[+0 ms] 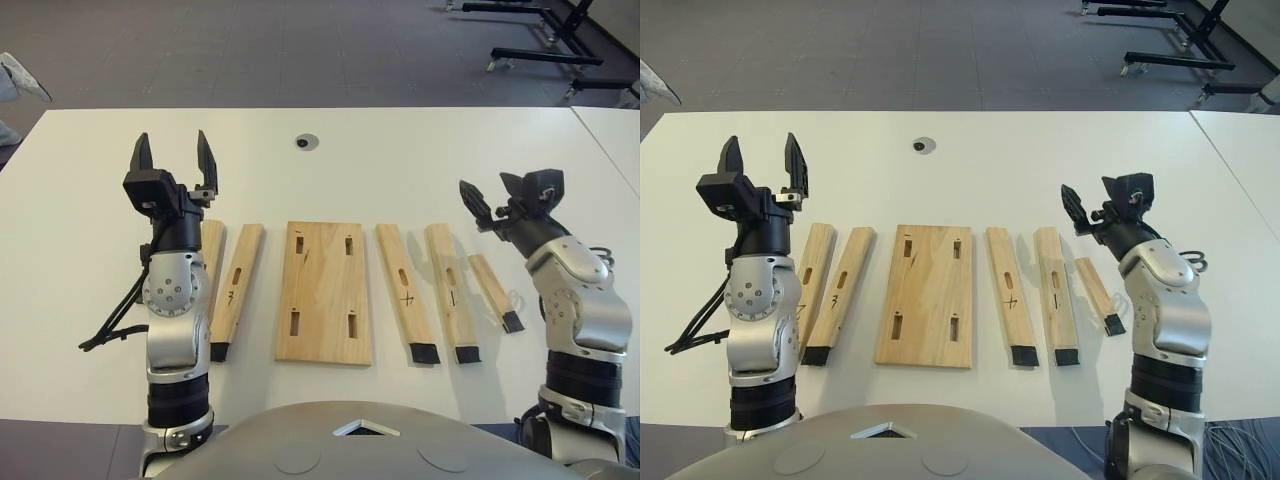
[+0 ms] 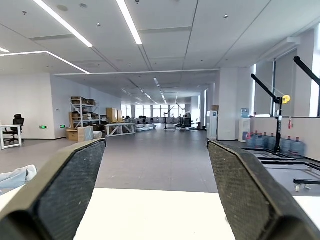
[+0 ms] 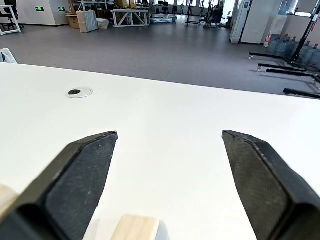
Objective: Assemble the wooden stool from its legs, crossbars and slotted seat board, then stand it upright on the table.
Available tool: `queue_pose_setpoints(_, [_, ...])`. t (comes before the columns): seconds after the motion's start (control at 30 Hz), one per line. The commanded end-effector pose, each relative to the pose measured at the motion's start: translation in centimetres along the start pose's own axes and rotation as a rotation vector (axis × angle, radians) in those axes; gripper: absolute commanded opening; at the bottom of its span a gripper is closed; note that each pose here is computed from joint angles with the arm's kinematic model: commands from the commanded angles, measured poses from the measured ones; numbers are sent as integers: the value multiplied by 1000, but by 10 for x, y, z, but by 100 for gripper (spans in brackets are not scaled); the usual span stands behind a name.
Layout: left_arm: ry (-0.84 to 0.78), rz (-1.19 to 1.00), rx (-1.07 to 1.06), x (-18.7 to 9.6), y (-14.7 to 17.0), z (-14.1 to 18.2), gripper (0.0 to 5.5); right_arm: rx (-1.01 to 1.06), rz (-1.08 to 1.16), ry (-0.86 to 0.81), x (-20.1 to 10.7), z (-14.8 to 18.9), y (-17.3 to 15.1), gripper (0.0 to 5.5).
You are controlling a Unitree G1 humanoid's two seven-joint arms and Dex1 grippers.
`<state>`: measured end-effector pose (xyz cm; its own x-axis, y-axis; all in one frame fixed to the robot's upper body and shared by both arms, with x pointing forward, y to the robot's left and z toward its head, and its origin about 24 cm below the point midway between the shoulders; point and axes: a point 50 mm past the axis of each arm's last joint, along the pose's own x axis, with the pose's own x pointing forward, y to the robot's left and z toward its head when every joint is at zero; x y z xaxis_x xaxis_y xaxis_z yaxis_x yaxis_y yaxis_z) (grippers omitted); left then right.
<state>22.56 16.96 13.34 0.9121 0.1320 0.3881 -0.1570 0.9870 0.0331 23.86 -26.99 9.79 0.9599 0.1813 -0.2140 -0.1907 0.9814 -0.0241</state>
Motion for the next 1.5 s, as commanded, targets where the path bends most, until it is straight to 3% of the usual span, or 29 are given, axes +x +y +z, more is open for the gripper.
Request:
queue_pose_setpoints(0.03, [-2, 38, 8, -9, 1, 8, 371, -26, -16, 130, -27, -18, -11, 386])
queue_pose_setpoints(0.2, [-19, 31, 3, -13, -1, 19, 371, -84, -2, 247, -58, -38, -7, 386])
queue_pose_setpoints(0.67, [-20, 4, 22, -11, -1, 27, 371, -59, -20, 501, -110, -90, -7, 386])
queue_pose_setpoints(0.8, [-18, -2, 26, -11, -2, 29, 371, -64, -9, 574, -123, -104, -11, 307])
queue_pose_setpoints(1.07, [-21, -4, 29, -9, -2, 29, 371, -36, -7, 566, -130, -102, -2, 142])
queue_pose_setpoints(1.17, [-22, 4, 17, -9, -2, 29, 371, -25, -1, 563, -129, -101, 0, 131])
queue_pose_setpoints(1.3, [-42, 1, 2, -8, -1, 31, 371, -19, -37, 460, -109, -87, 0, 131])
queue_pose_setpoints(1.5, [-74, 14, -236, 8, 15, 36, 371, -67, 26, -95, 6, 15, 28, 131])
